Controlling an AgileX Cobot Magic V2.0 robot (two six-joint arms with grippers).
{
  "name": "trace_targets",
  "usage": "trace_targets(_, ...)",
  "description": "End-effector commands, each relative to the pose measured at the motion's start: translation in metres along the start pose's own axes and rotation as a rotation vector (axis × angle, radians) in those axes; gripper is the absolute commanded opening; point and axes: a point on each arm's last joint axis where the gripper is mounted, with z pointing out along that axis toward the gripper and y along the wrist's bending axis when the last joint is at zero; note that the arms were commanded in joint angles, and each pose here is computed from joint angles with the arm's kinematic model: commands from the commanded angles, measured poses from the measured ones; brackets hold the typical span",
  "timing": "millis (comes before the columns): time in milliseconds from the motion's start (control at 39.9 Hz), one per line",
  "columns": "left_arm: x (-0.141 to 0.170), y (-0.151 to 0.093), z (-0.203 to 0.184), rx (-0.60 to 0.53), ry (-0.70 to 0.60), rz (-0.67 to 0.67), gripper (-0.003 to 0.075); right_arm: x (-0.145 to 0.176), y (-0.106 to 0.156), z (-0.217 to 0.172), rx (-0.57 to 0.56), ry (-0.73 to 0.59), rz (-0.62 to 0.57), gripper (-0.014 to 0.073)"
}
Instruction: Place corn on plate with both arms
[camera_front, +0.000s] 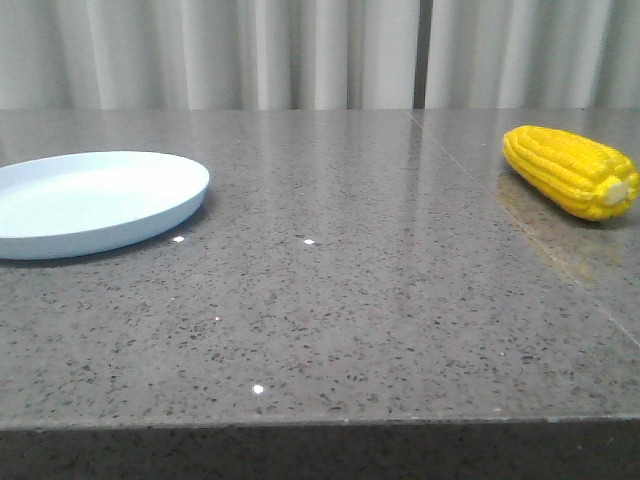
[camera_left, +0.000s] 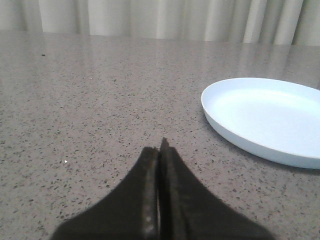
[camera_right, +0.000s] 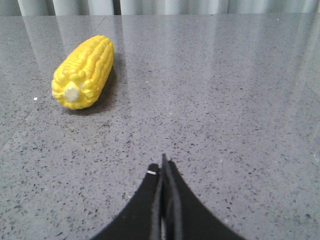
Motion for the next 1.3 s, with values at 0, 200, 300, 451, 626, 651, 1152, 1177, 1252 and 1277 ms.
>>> trace_targets(0,-0.007,0.000,-0.002,-0.001,-0.099,-0.009,-0.0020,-0.010,0.001,-0.002,-0.005,-0.103,-0.020,-0.0061)
trace_targets(200,-0.007,0.000,-0.002,-0.001,-0.099,-0.009,-0.0020,-0.010,0.001,-0.002,-0.005,-0.103,-0.020,-0.0061)
trace_targets(300,-0.007,0.000,-0.002,-0.001,-0.099,-0.009,-0.0020,-0.010,0.001,-0.002,-0.005,-0.103,-0.020,-0.0061)
trace_targets(451,-0.007,0.000,-0.002,-0.001,-0.099,-0.009,-0.0020,-0.010,0.001,-0.002,-0.005,-0.103,-0.020,-0.0061)
trace_targets(626,-0.007,0.000,-0.002,-0.001,-0.099,-0.009,-0.0020,-0.010,0.001,-0.002,-0.005,-0.103,-0.020,-0.0061)
trace_targets(651,-0.007,0.000,-0.002,-0.001,-0.099,-0.009,-0.0020,-0.010,0.001,-0.002,-0.005,-0.103,-0.020,-0.0061)
trace_targets(1152,-0.009,0.000,-0.002,-0.004,-0.119,0.006,-0.0020,-0.013,0.001,-0.002,-0.011,-0.138,-0.020,-0.0061)
trace_targets(1177,-0.010,0.000,-0.002,-0.004,-0.133,0.006,-0.0020,-0.014,0.001,-0.002,-0.012,-0.146,-0.020,-0.0061)
trace_targets(1252,-0.016,0.000,-0.003,-0.004,-0.192,0.010,-0.0020,-0.018,0.002,-0.003,-0.018,-0.170,-0.015,-0.0061)
trace_targets(1277,-0.019,0.000,-0.004,-0.005,-0.228,0.016,-0.0020,-0.021,0.002,-0.005,-0.018,-0.180,-0.014,-0.0061)
